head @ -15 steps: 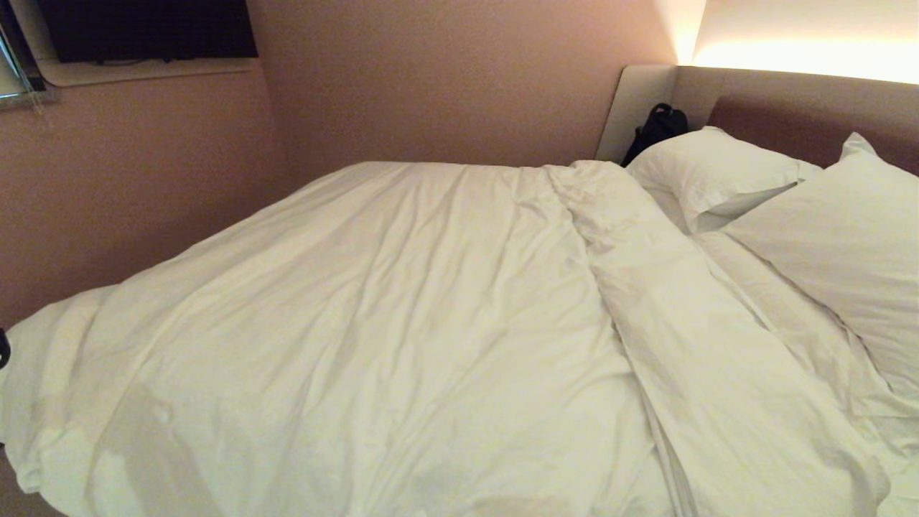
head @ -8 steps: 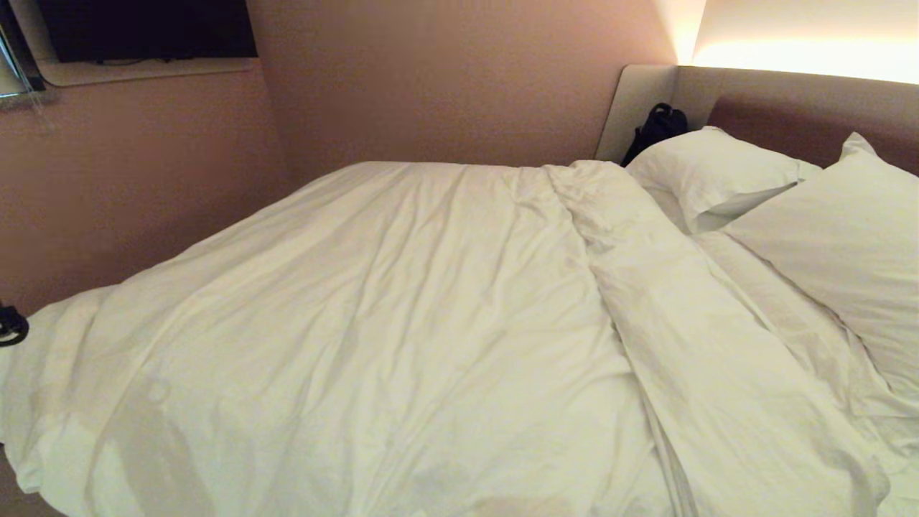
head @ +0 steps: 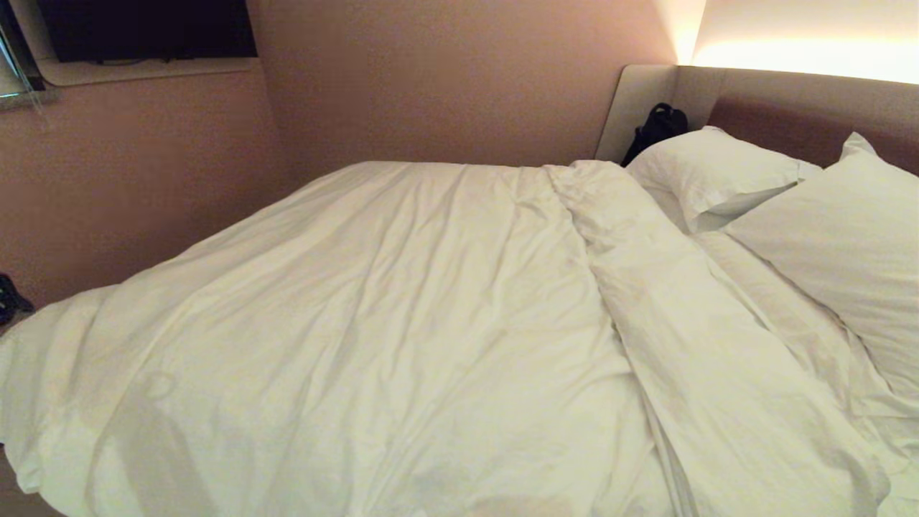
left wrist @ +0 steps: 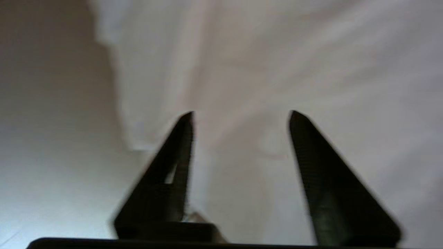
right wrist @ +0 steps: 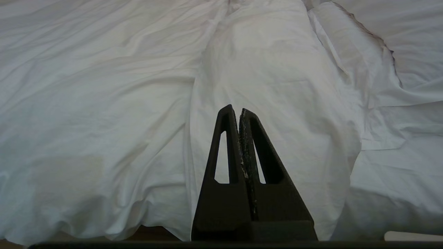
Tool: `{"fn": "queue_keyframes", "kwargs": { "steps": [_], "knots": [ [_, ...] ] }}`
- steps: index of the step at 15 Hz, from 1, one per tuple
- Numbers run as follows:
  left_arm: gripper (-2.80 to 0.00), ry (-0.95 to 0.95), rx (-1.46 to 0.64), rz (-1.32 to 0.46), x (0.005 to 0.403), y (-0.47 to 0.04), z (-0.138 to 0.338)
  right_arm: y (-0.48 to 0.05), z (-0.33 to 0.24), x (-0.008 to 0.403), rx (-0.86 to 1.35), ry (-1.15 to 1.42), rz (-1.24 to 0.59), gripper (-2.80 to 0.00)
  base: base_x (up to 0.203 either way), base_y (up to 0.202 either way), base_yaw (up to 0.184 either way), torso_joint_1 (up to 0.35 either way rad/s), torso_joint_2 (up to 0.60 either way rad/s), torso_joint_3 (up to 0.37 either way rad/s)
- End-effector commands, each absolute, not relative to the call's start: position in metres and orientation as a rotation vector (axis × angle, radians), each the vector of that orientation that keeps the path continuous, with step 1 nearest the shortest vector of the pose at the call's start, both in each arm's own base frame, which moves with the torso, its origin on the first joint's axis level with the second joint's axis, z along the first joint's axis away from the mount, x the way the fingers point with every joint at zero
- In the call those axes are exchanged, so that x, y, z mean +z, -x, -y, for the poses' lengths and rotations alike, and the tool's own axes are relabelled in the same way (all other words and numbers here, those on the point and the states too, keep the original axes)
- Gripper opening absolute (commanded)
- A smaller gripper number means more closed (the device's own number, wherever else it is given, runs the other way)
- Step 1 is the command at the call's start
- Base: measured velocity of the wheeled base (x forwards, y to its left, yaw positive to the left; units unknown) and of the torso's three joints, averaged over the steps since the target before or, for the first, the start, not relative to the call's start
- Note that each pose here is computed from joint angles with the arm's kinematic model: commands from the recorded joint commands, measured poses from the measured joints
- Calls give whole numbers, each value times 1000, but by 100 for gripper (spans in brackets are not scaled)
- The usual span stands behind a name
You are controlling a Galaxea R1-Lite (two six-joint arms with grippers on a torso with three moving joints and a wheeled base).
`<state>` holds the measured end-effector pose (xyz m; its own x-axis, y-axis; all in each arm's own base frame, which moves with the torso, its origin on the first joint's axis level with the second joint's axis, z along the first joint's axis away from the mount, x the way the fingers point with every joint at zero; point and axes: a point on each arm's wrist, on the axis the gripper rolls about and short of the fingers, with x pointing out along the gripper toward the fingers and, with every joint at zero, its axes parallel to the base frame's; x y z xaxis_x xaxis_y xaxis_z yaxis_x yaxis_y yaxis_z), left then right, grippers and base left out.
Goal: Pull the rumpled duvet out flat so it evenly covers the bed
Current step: Flatten the corners of the folded blanket
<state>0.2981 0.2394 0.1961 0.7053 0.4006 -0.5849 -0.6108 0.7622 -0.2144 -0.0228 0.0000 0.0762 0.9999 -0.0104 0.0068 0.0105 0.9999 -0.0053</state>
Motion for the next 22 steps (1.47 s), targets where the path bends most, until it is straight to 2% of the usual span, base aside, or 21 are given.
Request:
{"fn": "queue_keyframes", "kwargs": {
  "steps": [1,7,10,12,16,19,22],
  "knots": [
    [-280,404,474,-441,237,-270,-215,23,0,76,-11,6,8,-280,0,0,0,0,0,0],
    [-280,366,104,-300,284,-204,-151,23,0,76,-11,6,8,-280,0,0,0,0,0,0],
    [-280,284,9,-206,306,-159,-112,23,0,76,-11,6,8,-280,0,0,0,0,0,0],
    [-280,246,-18,-154,307,-123,-82,23,0,76,-11,6,8,-280,0,0,0,0,0,0],
    [-280,248,10,-69,282,-59,-30,23,0,76,-11,6,8,-280,0,0,0,0,0,0],
    [-280,213,186,53,265,-17,0,23,0,76,-11,6,8,-280,0,0,0,0,0,0],
    [-280,192,263,116,251,12,22,23,0,76,-11,6,8,-280,0,0,0,0,0,0]
  ]
}}
